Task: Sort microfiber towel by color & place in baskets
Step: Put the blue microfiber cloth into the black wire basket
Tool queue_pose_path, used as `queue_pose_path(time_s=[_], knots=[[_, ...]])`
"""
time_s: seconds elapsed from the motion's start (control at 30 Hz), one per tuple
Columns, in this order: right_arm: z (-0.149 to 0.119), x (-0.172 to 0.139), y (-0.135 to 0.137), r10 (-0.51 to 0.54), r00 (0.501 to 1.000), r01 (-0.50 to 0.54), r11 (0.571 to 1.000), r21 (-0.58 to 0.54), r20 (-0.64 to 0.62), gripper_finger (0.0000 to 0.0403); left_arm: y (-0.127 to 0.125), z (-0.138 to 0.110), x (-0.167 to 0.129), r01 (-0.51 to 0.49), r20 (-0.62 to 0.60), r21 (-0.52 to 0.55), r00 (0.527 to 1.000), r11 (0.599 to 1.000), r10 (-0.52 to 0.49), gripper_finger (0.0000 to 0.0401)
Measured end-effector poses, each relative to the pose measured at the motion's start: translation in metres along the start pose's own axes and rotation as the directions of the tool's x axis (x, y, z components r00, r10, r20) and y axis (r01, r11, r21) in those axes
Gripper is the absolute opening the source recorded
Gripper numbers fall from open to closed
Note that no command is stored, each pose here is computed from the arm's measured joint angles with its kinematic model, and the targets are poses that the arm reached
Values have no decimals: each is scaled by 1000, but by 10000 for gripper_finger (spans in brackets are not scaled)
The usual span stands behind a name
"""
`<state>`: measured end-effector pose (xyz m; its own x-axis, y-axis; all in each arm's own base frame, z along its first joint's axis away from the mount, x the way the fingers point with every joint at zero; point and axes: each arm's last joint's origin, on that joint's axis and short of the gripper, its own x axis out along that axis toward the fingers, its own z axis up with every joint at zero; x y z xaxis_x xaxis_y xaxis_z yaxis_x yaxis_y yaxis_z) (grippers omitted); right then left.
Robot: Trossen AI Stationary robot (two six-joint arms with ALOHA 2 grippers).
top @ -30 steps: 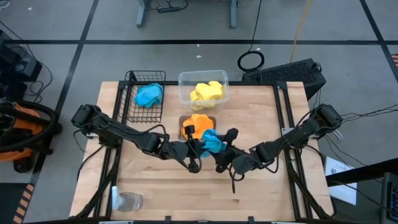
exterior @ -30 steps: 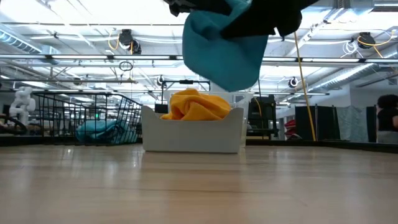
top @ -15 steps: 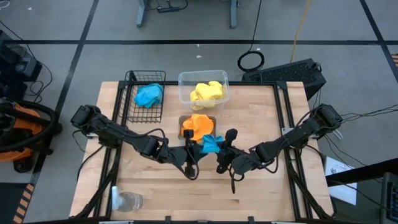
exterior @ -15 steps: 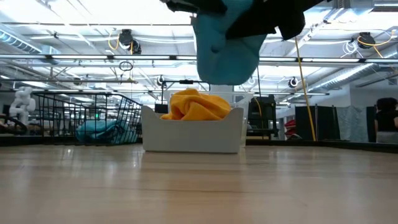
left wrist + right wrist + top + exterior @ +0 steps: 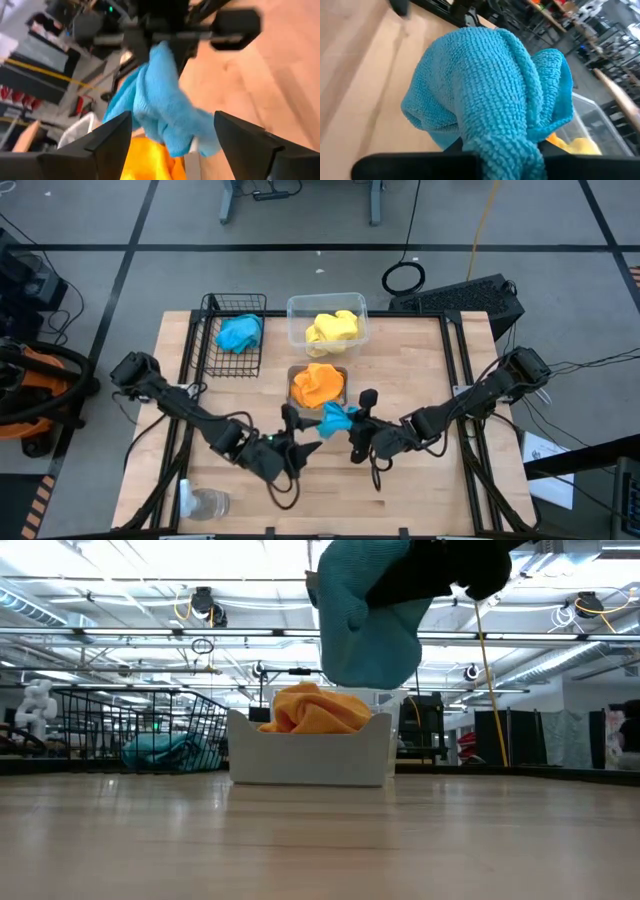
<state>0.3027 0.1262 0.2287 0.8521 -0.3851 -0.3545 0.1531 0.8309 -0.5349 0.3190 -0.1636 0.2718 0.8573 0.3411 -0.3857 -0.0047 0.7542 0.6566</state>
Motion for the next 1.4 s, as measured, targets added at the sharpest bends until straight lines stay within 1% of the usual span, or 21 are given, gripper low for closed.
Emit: queue_pose_path(time_s=[0.1, 0.17, 0.23, 0.27, 0.37, 0.43, 0.5, 0.6, 0.83, 1.0, 1.1, 1.17, 1.23, 1.33, 1.4], knots=[[3, 2, -2, 62, 998, -62, 998, 26, 12, 29, -4, 8, -7, -2, 59, 10, 998, 1000, 1, 288], [6, 4, -4, 122, 992, -123, 991, 56, 17, 29, -4, 14, -9, -12, 104, -12, 995, 1000, 14, 288], [9, 6, -6, 167, 986, -167, 982, 89, 11, 31, -1, 19, -10, -22, 149, -62, 988, 998, 31, 288], [10, 7, -8, 181, 984, -180, 979, 101, -2, 33, 1, 21, -9, -15, 171, -85, 985, 996, 29, 288], [11, 8, -13, 182, 982, -176, 977, 120, -46, 34, 3, 21, -5, 36, 196, -83, 980, 996, -20, 288], [13, 7, -14, 183, 981, -174, 977, 124, -67, 34, 5, 19, -1, 53, 186, -87, 982, 995, -36, 288], [16, 6, -16, 186, 980, -176, 977, 121, -74, 35, 9, 15, 6, 46, 156, -108, 987, 993, -29, 288], [23, 5, -18, 221, 973, -212, 970, 123, -68, 35, 13, 7, 16, 26, 98, -102, 995, 994, -16, 288], [37, 2, -26, 243, 968, -234, 964, 127, -58, 36, 11, 1, 29, 39, 70, -132, 997, 991, -30, 288], [43, 0, -30, 247, 966, -238, 965, 114, -72, 36, 11, -4, 32, 12, 19, -117, 1000, 993, -10, 288], [45, -1, -31, 248, 965, -240, 965, 106, -79, 36, 11, -6, 32, 13, 7, -132, 1000, 991, -12, 282], [45, -1, -31, 249, 965, -239, 965, 110, -85, 36, 12, -6, 33, 8, 1, -130, 1000, 991, -8, 267], [45, -1, -31, 249, 965, -239, 964, 114, -86, 37, 12, -7, 33, 1, -5, -124, 1000, 992, -2, 242], [44, -1, -31, 250, 964, -236, 962, 138, -90, 53, 12, -7, 34, -4, -10, -99, 1000, 995, 3, 182], [43, -1, -31, 255, 962, -239, 960, 149, -102, 78, 13, -8, 34, -5, -12, -94, 1000, 996, 4, 129]])
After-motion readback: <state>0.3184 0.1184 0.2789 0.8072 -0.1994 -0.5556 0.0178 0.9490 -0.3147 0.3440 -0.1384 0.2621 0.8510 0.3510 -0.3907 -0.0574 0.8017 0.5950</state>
